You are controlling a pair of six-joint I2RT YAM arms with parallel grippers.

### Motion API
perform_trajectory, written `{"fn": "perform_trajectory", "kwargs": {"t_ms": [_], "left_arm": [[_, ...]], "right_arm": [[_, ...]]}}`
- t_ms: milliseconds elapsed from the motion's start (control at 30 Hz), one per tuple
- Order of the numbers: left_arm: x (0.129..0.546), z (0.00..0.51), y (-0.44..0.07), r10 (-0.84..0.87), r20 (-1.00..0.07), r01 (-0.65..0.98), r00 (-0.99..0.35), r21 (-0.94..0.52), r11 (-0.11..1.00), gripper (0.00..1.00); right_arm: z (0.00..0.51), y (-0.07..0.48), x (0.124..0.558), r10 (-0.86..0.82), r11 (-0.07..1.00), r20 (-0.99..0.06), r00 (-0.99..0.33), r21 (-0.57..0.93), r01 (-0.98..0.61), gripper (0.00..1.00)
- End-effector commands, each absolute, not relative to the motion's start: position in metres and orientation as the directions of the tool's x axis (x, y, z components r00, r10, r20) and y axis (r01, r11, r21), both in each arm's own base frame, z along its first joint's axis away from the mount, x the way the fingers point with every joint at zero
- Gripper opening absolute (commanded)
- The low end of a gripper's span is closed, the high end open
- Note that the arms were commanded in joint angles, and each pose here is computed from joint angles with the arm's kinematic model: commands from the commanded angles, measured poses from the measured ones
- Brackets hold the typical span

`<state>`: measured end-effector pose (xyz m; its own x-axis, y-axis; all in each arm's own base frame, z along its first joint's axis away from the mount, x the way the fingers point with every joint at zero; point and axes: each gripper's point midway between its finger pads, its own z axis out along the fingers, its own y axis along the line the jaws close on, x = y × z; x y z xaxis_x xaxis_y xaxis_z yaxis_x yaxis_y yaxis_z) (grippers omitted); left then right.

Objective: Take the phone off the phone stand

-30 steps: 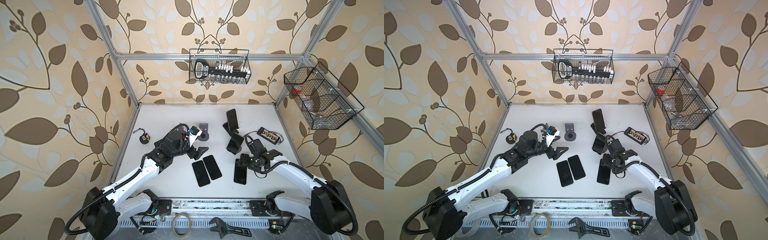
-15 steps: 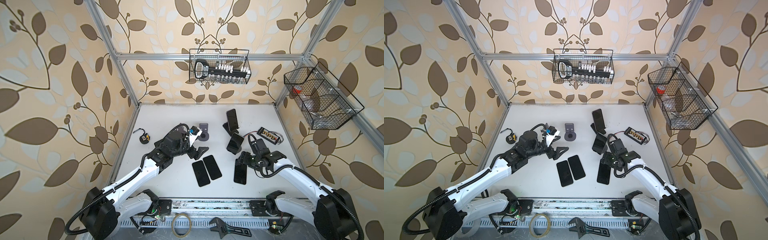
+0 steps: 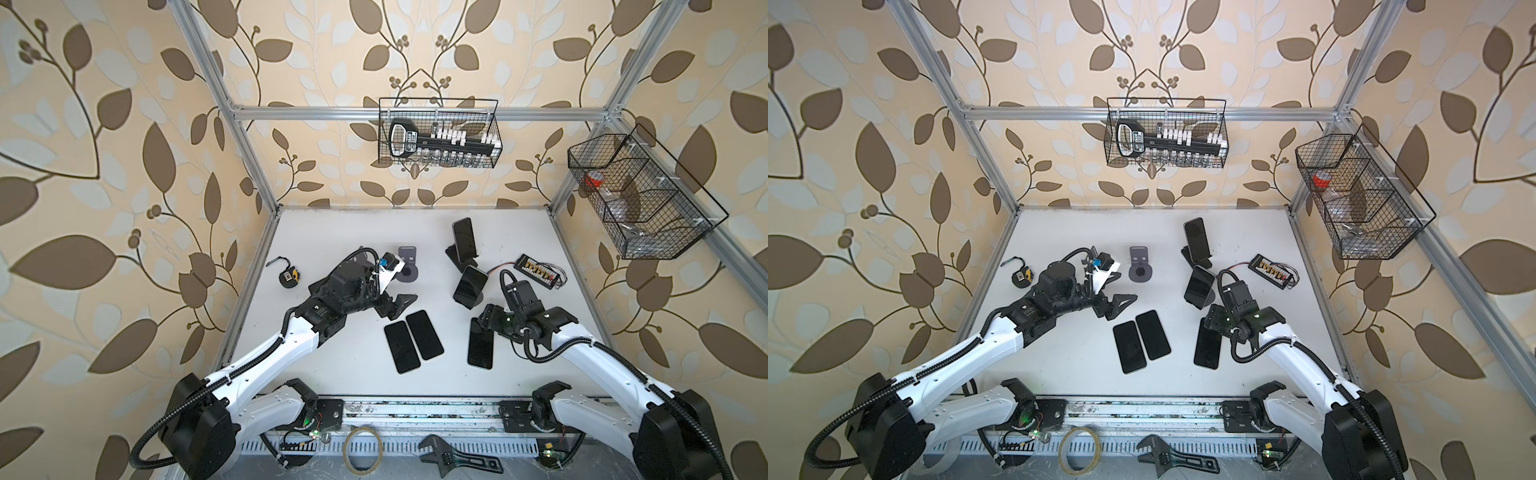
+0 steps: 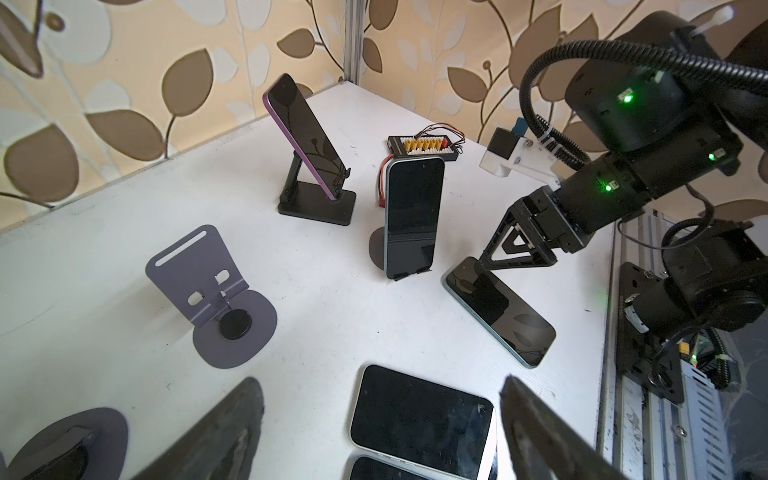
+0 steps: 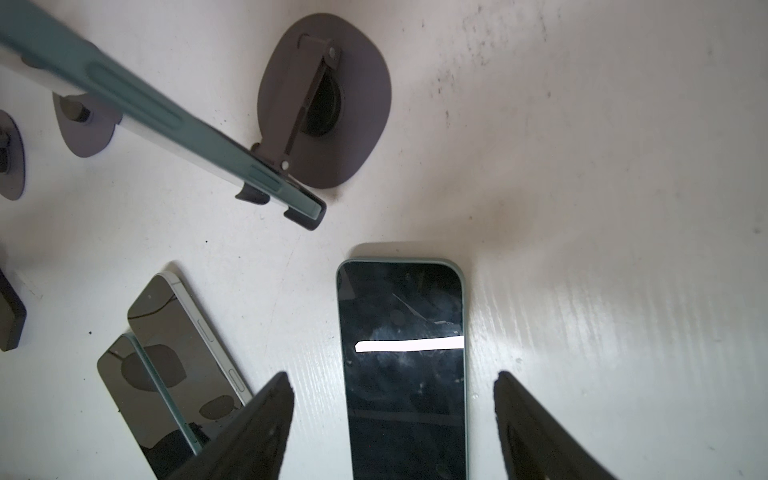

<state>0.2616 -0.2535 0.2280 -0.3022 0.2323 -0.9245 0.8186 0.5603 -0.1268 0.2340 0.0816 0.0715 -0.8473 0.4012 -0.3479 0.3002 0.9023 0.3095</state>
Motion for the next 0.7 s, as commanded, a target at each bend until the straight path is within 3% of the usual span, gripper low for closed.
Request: {"fn": "perform_trajectory", "kwargs": {"t_ms": [0,667], "left_arm": [[0.268,0.244,-0.255,0.229,-0.943,0.822,-0.242,-0.074,0.564,0.89],[0.271,0.240,-0.253,0.245,-0.942,0.817,-0.229,-0.050,0.574,0.87]], "right_arm": [[0.070,0.075,0.230,0.398,0.908,-0.366,-0.841,0.289,0.304,0.75],[0.100,0.075,0.237,0.422,0.894,-0.445,-0.790,0.350,0.280,0.61]]}}
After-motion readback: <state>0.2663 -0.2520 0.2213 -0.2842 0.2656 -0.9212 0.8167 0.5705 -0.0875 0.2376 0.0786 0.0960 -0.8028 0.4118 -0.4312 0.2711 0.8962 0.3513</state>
